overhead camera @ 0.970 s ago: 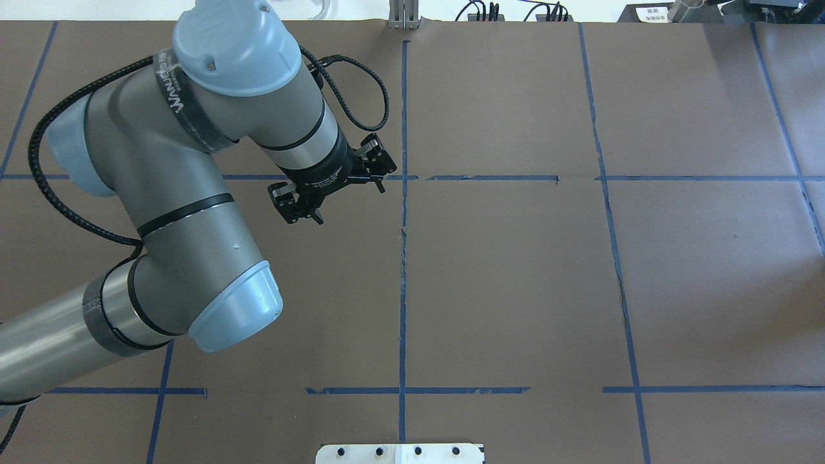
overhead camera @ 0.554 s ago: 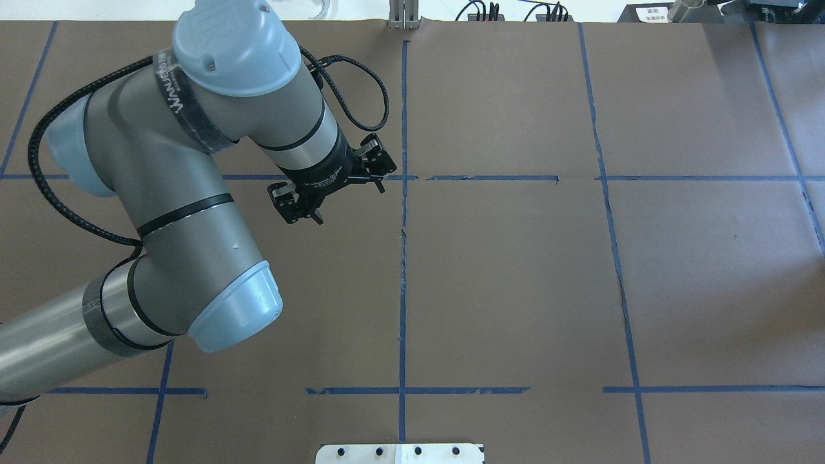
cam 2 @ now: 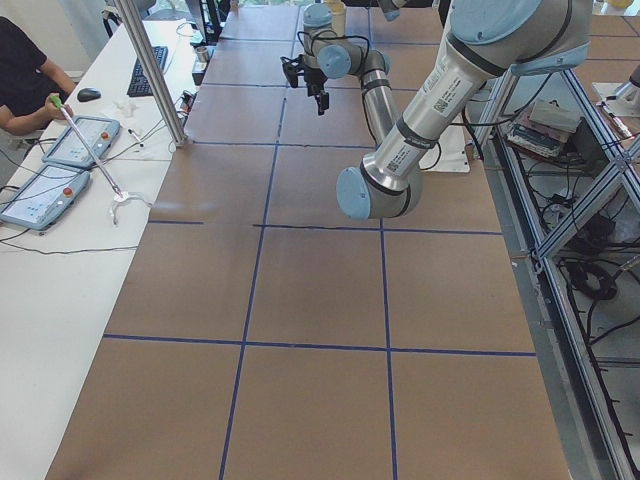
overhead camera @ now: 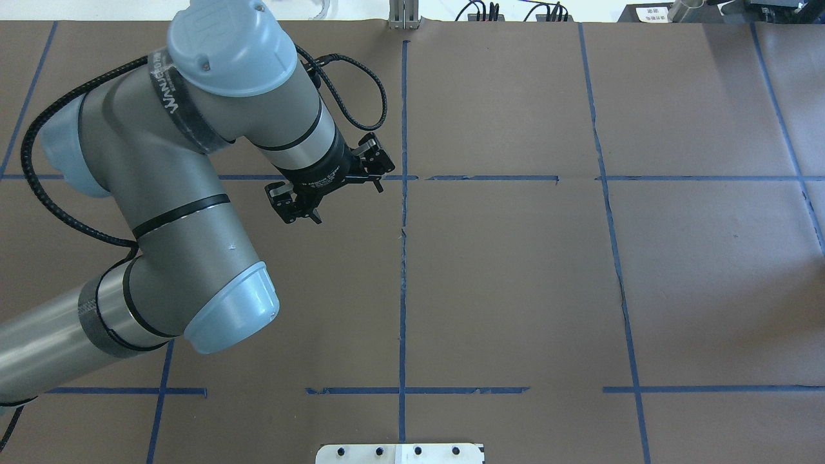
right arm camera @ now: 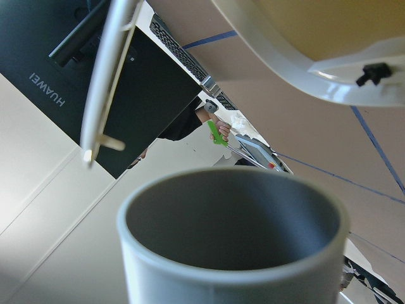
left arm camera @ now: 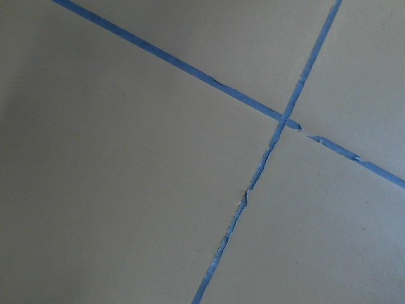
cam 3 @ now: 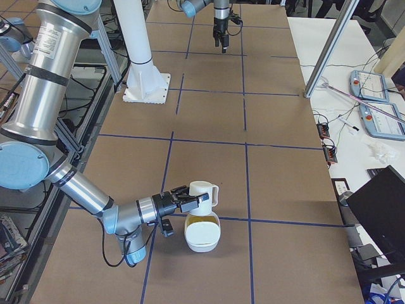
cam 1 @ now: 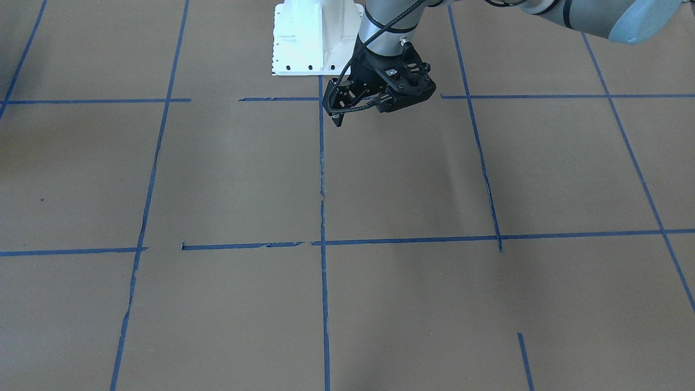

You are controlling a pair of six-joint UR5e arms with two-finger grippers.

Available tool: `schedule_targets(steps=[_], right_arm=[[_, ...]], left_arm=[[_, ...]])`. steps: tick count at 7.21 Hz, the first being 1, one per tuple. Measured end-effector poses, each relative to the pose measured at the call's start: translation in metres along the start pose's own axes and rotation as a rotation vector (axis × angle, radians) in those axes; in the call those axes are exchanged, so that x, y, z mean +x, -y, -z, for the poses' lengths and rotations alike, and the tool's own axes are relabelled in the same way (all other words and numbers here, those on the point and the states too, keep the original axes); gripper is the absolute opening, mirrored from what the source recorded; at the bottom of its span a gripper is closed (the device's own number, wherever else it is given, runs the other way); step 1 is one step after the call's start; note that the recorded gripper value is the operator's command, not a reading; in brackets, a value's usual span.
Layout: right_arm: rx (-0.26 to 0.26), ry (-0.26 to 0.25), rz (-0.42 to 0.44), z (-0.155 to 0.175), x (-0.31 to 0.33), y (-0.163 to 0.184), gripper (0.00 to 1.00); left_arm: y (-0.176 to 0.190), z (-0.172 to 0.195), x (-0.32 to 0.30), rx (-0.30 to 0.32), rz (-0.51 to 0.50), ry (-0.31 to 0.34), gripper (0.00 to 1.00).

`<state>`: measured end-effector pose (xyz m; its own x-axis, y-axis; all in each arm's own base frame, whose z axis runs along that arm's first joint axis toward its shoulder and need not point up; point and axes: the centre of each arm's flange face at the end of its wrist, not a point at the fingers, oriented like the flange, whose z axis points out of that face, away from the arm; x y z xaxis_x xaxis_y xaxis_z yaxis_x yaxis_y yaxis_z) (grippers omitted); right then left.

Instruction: Left arm hands cup to right arm to dump lemon

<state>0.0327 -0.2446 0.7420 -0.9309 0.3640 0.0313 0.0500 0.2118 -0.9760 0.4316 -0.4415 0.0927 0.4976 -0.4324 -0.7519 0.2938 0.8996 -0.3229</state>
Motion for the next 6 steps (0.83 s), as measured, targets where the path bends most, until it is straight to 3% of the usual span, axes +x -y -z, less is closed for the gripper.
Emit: schedule_targets(steps=[2,4,6], right_arm=[[-0.015,-0.003,0.029,-0.003,0.0,-0.004,0.01],[-0.004,-0.018,0.241,-0.028,0.004,-0.018,0.02],[0.047,-0.042,0.405,-0.066,0.008,-0.038,0.03]], left_arm=[[0.0,0.001,0.0,0.0,-0.001,-0.002,1.0],[0.0,0.001,-0.001,-0.001,0.0,-0.001,1.0],[-0.001,0.002,-0.001,-0.002,-0.001,-0.004,1.0]])
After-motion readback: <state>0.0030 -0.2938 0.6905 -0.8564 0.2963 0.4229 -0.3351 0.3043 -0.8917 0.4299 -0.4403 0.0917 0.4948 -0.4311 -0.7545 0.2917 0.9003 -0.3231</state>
